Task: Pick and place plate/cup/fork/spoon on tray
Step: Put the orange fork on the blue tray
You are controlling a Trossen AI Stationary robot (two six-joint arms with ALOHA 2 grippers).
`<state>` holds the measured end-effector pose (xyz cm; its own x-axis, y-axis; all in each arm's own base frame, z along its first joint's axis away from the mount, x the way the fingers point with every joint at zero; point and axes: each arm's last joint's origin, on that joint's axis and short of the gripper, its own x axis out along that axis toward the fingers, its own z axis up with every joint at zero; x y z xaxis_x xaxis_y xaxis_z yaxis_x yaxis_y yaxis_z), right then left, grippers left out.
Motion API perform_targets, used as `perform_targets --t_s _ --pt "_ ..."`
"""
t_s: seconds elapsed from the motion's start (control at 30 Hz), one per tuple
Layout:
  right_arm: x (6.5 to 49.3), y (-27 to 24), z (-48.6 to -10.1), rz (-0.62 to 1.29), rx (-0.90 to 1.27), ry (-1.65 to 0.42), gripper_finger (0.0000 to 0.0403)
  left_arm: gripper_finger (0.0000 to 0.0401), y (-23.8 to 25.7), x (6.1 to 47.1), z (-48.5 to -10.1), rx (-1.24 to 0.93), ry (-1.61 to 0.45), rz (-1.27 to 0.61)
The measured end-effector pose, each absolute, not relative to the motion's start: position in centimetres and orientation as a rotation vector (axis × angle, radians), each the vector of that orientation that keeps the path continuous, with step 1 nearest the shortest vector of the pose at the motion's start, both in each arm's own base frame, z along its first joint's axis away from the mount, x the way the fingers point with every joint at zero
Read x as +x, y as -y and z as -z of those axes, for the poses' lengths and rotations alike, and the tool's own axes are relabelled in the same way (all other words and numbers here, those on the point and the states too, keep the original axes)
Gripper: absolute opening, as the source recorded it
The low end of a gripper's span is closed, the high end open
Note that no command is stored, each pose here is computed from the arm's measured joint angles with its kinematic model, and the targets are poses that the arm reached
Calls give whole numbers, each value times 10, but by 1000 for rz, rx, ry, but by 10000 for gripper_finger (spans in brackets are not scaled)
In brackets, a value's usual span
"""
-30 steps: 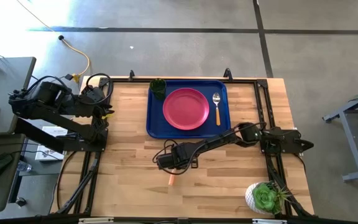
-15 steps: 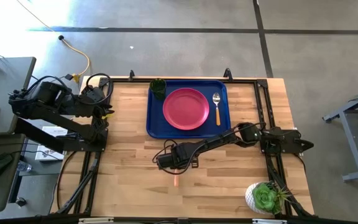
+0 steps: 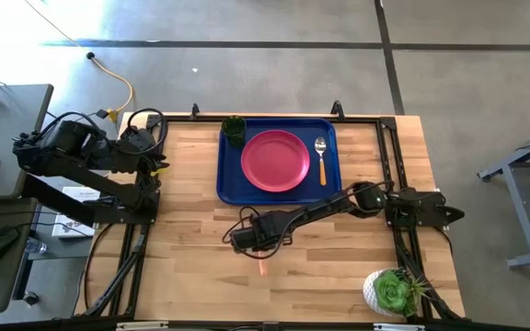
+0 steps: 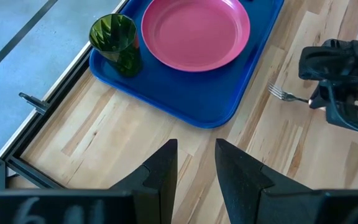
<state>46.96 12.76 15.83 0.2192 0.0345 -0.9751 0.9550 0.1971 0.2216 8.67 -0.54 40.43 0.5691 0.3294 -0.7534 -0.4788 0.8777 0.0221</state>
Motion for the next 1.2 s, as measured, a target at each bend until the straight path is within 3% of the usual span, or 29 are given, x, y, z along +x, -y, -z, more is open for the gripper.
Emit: perform_targets --t_s 0.5,1.2 --pt "471 -117 -217 831 827 -1082 15 99 5 87 -404 -192 -842 -478" --pt "427 -41 -302 977 223 -1039 16 99 5 87 -405 -181 -831 -496"
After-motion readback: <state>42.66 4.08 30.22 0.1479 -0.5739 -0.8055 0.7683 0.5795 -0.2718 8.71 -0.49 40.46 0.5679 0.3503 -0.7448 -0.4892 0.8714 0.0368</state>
